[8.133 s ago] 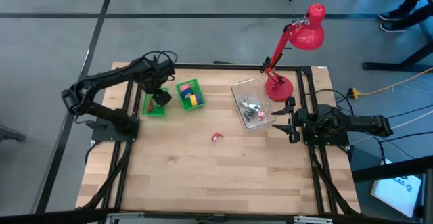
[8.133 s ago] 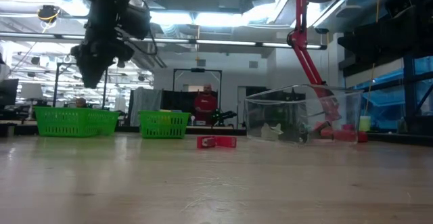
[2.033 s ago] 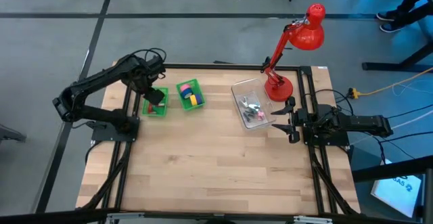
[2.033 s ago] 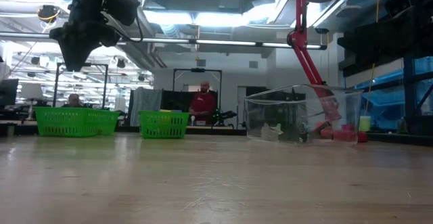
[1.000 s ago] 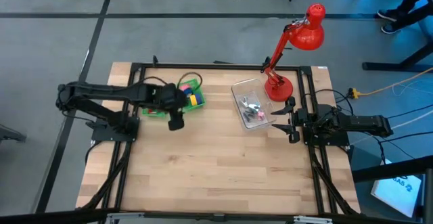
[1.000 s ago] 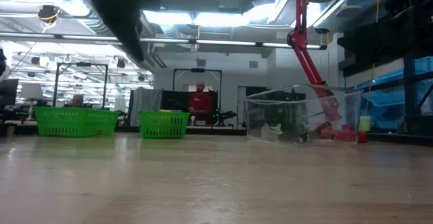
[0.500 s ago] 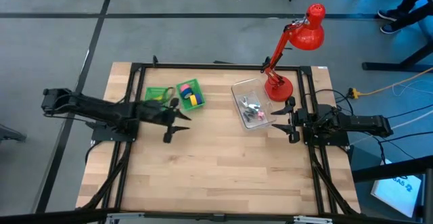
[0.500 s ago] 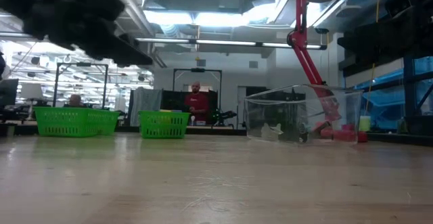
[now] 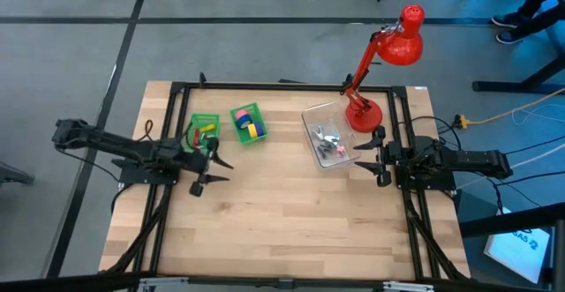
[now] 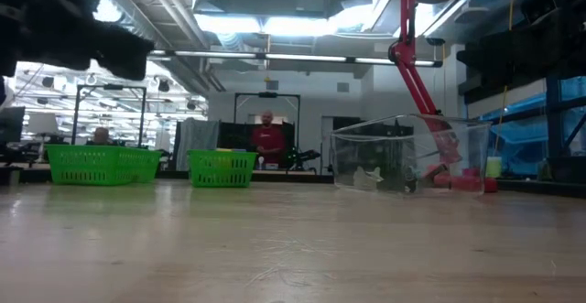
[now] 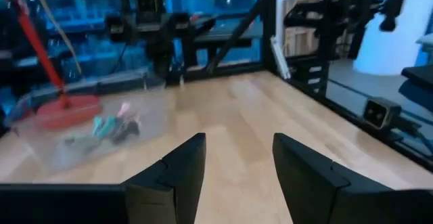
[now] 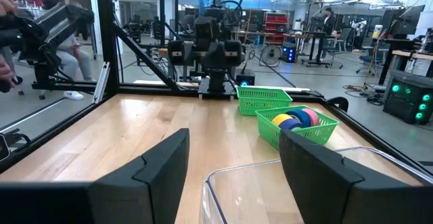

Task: Pick and place Stapler, Stapler remover, tape
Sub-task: Return to Home Position

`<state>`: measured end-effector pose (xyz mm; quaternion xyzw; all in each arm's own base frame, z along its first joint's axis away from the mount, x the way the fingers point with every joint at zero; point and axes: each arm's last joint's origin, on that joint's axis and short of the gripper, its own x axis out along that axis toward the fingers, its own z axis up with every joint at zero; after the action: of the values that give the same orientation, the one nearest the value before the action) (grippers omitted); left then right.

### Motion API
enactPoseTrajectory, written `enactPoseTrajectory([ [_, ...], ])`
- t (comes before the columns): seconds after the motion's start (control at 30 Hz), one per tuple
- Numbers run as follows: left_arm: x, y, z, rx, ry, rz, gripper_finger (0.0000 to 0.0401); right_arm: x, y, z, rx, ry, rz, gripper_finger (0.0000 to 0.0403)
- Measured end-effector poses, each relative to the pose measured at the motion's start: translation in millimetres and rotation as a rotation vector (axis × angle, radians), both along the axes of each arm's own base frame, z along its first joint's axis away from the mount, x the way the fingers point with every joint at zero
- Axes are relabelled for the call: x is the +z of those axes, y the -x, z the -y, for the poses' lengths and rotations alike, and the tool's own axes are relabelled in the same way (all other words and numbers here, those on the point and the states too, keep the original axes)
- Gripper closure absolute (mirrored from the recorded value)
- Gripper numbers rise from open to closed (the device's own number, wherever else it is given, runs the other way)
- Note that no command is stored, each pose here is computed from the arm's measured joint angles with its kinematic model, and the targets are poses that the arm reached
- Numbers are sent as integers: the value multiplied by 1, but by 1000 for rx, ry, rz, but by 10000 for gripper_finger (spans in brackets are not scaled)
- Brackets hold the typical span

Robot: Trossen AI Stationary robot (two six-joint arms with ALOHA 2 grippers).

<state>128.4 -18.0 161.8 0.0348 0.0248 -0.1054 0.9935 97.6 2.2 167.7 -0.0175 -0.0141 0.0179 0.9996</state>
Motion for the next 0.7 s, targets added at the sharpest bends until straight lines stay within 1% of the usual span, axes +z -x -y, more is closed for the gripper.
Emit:
enactPoseTrajectory([
  [0.13, 3, 8, 0, -1, -26, 21, 233, 0, 0, 0, 0, 0, 0, 171],
  [0.53, 2, 28, -3, 4, -18, 30, 237, 0, 0, 0, 0, 0, -1, 171],
  [0.63, 5, 31, -4, 26, -15, 66, 235, 0, 0, 0, 0, 0, 0, 171],
  [0.7, 5, 31, -5, 67, -15, 73, 234, 0, 0, 0, 0, 0, 2, 171],
])
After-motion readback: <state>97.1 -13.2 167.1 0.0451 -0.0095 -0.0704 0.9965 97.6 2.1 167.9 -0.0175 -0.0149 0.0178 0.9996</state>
